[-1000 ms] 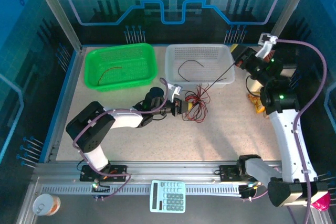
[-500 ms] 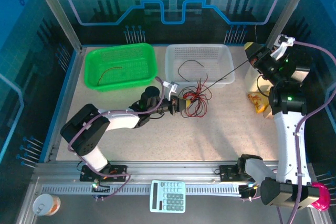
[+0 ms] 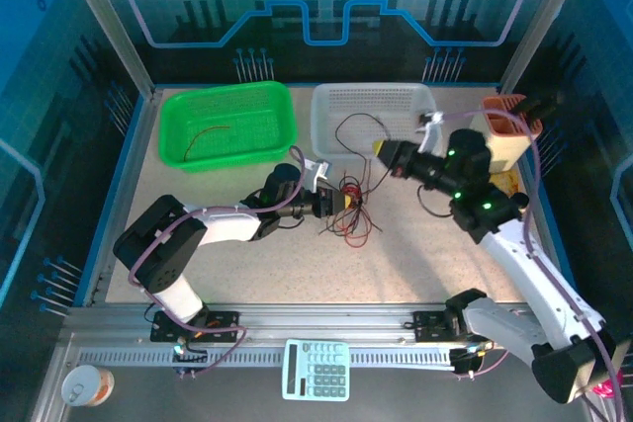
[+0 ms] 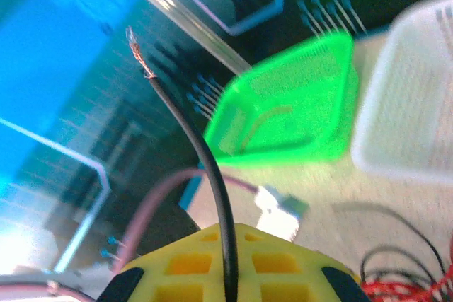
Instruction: Untangle the cables
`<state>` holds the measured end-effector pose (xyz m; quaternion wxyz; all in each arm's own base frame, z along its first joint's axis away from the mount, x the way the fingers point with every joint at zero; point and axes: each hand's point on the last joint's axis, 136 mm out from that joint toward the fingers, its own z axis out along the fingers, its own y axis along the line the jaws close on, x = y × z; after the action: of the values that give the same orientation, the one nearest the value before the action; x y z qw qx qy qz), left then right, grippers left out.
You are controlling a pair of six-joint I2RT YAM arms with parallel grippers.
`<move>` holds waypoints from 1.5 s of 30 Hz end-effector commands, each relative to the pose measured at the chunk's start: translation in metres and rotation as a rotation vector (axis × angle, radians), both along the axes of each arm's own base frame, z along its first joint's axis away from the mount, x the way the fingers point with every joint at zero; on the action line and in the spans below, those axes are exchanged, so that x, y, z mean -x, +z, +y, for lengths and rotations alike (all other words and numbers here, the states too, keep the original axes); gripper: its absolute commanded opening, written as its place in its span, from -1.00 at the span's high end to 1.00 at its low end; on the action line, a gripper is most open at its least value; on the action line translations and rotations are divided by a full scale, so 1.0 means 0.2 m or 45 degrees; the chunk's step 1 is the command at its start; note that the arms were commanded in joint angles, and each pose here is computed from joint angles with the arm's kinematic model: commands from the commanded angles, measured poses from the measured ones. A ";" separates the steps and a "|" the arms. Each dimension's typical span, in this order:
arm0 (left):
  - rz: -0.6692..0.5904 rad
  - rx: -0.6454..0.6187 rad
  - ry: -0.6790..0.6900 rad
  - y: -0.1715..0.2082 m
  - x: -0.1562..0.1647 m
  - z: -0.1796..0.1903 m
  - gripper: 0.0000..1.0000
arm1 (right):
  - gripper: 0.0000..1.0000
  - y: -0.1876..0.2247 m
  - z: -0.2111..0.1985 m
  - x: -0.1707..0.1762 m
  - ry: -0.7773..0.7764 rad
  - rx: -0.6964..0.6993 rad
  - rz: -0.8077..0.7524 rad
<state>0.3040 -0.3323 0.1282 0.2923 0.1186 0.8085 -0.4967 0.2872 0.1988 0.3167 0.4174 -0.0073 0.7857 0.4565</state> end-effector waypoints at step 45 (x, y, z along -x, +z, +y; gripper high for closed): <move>-0.219 -0.785 0.381 -0.12 -0.43 0.40 -0.43 | -0.62 -0.80 -0.26 0.21 -0.210 0.524 0.337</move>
<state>0.3772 -0.2590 0.1074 0.3715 0.1071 0.8990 -0.2055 0.2458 0.1429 0.1451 0.3267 0.0414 0.9134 0.2393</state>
